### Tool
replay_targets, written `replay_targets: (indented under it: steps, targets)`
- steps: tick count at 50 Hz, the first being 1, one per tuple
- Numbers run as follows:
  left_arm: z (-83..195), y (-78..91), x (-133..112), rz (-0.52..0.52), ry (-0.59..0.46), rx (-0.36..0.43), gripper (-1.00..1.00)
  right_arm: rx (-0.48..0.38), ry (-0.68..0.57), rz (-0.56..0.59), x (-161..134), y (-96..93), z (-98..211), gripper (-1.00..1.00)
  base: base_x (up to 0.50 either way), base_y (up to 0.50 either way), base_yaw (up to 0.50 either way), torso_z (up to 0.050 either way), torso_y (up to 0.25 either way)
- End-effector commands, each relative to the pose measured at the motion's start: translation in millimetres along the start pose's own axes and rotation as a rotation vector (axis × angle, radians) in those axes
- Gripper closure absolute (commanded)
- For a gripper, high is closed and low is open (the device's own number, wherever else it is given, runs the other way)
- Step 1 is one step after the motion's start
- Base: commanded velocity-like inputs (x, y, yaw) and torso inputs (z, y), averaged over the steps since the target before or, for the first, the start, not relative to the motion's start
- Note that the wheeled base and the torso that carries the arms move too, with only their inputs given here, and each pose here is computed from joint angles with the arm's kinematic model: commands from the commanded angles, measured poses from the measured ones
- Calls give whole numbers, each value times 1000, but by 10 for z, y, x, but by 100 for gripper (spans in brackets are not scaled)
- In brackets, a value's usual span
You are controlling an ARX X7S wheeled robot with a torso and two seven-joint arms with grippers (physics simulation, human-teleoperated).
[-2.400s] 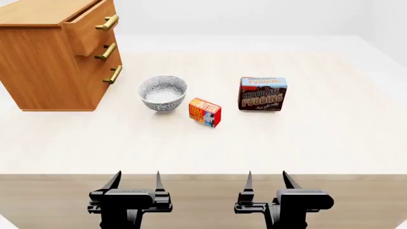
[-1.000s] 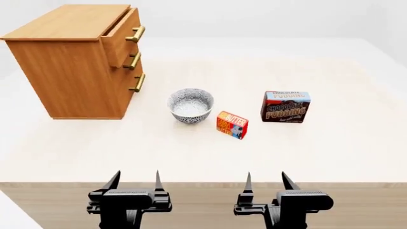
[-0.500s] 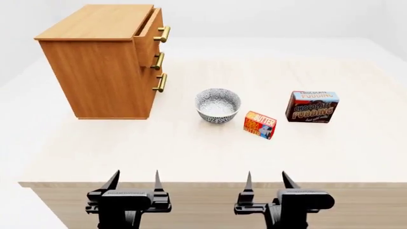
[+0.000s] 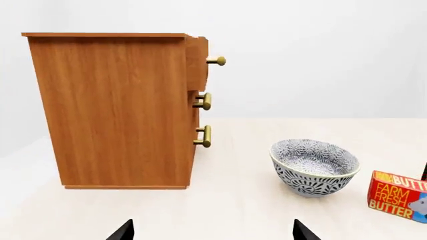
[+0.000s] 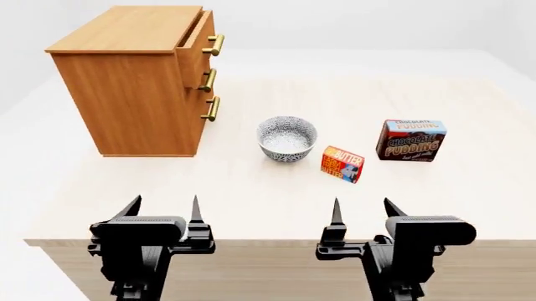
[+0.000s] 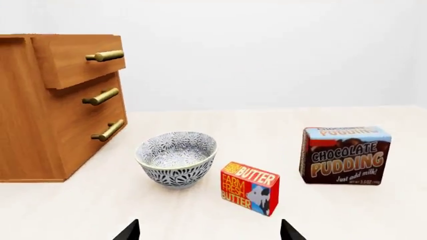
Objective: Put the butter at the back in the top drawer of the cabinet and close it.
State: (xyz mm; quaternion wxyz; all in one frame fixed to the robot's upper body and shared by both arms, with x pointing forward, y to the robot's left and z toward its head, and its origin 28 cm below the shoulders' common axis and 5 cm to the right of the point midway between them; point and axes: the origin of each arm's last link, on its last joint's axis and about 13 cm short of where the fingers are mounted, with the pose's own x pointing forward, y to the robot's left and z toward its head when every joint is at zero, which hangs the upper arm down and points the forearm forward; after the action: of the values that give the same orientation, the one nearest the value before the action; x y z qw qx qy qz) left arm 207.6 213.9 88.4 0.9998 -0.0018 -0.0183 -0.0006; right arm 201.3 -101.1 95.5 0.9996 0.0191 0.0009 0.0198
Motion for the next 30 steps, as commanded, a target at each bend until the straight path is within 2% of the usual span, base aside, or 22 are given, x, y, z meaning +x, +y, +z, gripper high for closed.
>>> replay_targets:
  steps: [1,8,30]
  targets:
    - [426,25,-43,-15,-37,3,-100,-16,-10,42,-47,10,374,-100,59,0,0,0,0]
    - [533,41,-36,-10,-60,-5,-100,-28,-29,58,-51,13,467,-100,432,0,0,0,0]
    - [538,45,-51,-8,-65,-7,-100,-28,-32,52,-78,2,494,-100,500,0,0,0,0]
